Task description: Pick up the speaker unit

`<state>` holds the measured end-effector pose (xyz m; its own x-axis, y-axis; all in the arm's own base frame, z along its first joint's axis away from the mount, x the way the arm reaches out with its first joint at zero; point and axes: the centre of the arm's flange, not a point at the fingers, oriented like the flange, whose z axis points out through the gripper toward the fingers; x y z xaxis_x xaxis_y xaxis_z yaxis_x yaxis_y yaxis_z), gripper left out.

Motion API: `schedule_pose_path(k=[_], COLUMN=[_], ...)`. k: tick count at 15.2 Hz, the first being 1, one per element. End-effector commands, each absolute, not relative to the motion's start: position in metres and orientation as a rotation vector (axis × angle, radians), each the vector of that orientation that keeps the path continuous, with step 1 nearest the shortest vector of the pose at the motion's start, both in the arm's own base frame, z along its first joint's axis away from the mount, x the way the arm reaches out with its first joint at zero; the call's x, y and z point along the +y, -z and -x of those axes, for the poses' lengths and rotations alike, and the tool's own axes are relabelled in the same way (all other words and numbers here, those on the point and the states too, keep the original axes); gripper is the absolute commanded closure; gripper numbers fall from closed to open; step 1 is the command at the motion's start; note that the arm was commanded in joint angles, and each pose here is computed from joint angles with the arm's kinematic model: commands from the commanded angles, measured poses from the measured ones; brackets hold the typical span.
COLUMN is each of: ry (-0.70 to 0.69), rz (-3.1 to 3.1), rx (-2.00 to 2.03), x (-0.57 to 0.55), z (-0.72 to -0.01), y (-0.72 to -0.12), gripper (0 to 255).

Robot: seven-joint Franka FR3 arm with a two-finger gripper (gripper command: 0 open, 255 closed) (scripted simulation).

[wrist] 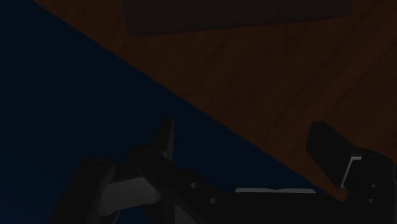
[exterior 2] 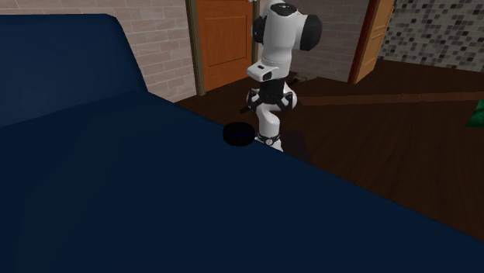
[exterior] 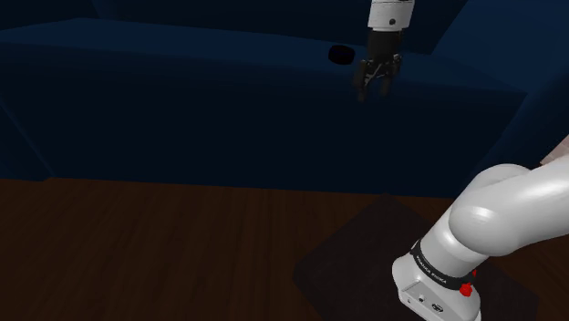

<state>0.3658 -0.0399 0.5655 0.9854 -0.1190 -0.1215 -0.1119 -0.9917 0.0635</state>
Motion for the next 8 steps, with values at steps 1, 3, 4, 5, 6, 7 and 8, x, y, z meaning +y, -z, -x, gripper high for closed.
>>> schedule_pose_path(k=[1,3,4,5,6,7,8], ry=[0.157,0.122,0.104,0.087,0.07,0.052,0.035], rz=[-3.075,-3.076,-3.076,-3.077,-3.077,-3.077,-3.077], rx=[-0.183,-0.188,-0.19,-0.192,-0.195,-0.197,-0.199], x=[-0.049,-0.058,-0.062,-0.067,-0.071,-0.076,-0.081], z=[-0.385,-0.405,-0.415,-0.425,-0.435,-0.445,-0.455], y=[-0.57,-0.577,-0.581,-0.584,-0.588,-0.592,-0.596], gripper=[0,0,0,0,0,0,0])
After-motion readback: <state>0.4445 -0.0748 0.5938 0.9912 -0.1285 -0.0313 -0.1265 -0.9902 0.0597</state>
